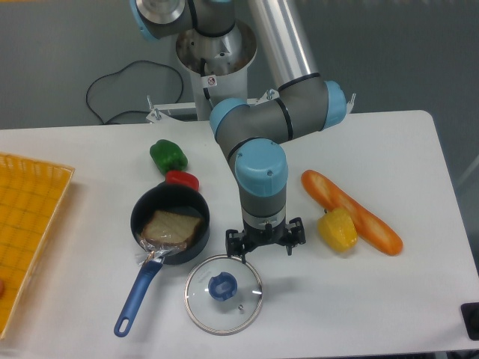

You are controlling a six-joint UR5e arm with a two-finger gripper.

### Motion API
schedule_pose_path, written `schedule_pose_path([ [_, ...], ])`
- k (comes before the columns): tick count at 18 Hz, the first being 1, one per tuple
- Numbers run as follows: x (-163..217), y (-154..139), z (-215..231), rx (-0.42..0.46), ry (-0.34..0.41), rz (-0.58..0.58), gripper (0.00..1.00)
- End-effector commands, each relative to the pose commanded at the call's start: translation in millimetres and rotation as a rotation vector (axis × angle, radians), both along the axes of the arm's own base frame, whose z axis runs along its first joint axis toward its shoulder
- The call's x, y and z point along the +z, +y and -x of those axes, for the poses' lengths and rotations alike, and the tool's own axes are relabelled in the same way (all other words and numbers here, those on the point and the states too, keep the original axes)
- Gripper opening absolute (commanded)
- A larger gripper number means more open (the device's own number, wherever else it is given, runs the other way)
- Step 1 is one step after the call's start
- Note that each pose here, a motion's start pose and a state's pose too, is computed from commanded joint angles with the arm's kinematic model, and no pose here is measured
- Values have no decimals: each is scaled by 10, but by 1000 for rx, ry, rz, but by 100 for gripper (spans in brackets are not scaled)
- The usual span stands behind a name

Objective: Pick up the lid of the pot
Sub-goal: 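Lower the open gripper down onto the blue knob of the glass lid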

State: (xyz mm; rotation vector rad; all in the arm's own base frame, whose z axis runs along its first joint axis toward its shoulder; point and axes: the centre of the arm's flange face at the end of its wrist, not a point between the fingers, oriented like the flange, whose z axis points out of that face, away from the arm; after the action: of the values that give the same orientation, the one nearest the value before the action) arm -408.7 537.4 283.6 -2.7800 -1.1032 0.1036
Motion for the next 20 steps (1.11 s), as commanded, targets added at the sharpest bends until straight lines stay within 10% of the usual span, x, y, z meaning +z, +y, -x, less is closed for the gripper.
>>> schedule_pose_path([
  [20,-112,514,-399,191,-56,-87,100],
])
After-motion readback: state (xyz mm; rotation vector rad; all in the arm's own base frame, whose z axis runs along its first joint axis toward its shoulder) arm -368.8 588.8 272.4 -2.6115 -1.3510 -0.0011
